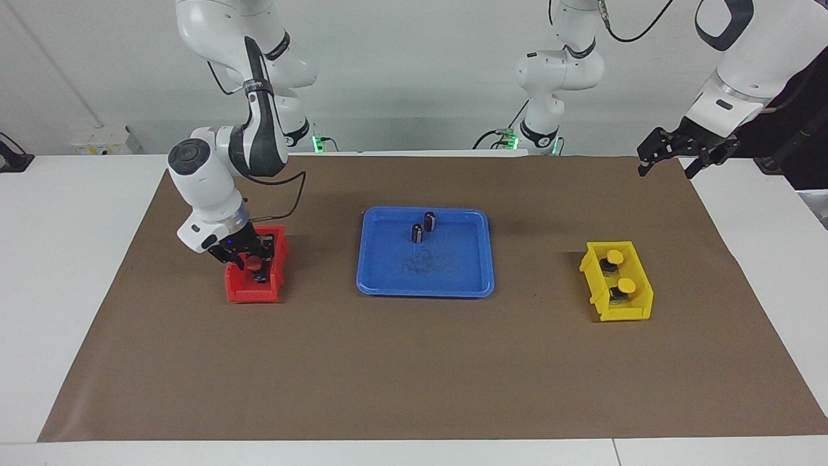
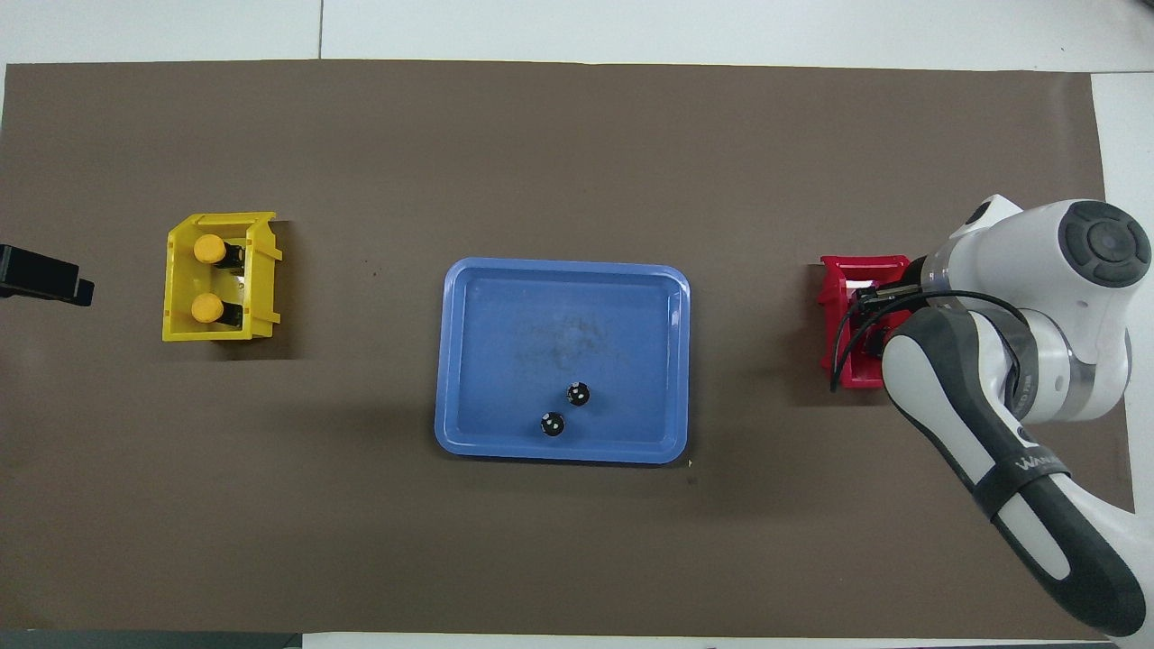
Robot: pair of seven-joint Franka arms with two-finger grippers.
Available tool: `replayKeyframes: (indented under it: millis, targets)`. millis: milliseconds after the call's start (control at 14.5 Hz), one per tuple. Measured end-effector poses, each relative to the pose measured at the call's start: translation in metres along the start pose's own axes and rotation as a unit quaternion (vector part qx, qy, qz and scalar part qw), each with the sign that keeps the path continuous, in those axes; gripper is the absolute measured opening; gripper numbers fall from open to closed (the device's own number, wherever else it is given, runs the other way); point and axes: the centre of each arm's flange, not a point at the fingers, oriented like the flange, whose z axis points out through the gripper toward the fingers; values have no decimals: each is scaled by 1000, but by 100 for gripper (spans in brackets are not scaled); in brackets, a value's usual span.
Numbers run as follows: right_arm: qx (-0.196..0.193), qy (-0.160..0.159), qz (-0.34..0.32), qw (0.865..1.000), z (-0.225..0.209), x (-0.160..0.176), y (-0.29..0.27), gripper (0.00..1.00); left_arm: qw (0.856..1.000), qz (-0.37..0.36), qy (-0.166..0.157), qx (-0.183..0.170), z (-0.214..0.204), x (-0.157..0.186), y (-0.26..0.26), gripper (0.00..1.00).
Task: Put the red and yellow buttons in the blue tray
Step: 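Reach the right gripper into the red bin and grasp a red button, then place the red button in the tray while the left gripper grasps yellow button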
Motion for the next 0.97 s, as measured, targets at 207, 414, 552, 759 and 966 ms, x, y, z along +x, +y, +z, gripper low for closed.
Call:
replayKeyframes:
  millis: [207, 414, 552, 759, 966]
  targets:
    - [0, -6, 0, 1000, -12, 6, 1, 41, 1000, 1, 0, 0, 0, 0, 1, 100]
    - [3, -24, -6, 1000, -79, 38, -3, 41, 1000, 3, 8, 1, -1, 2, 3, 100]
    - [6, -17, -8, 1000, -124, 62, -39, 41, 1000, 4, 23, 3, 3, 7, 4, 100]
    - [13, 2, 50, 999, -136, 81, -152, 41, 998, 7, 56, 8, 38, 23, 6, 98]
    - [18, 4, 85, 996, -102, 68, -278, 41, 997, 12, 71, 11, 95, 41, 10, 77]
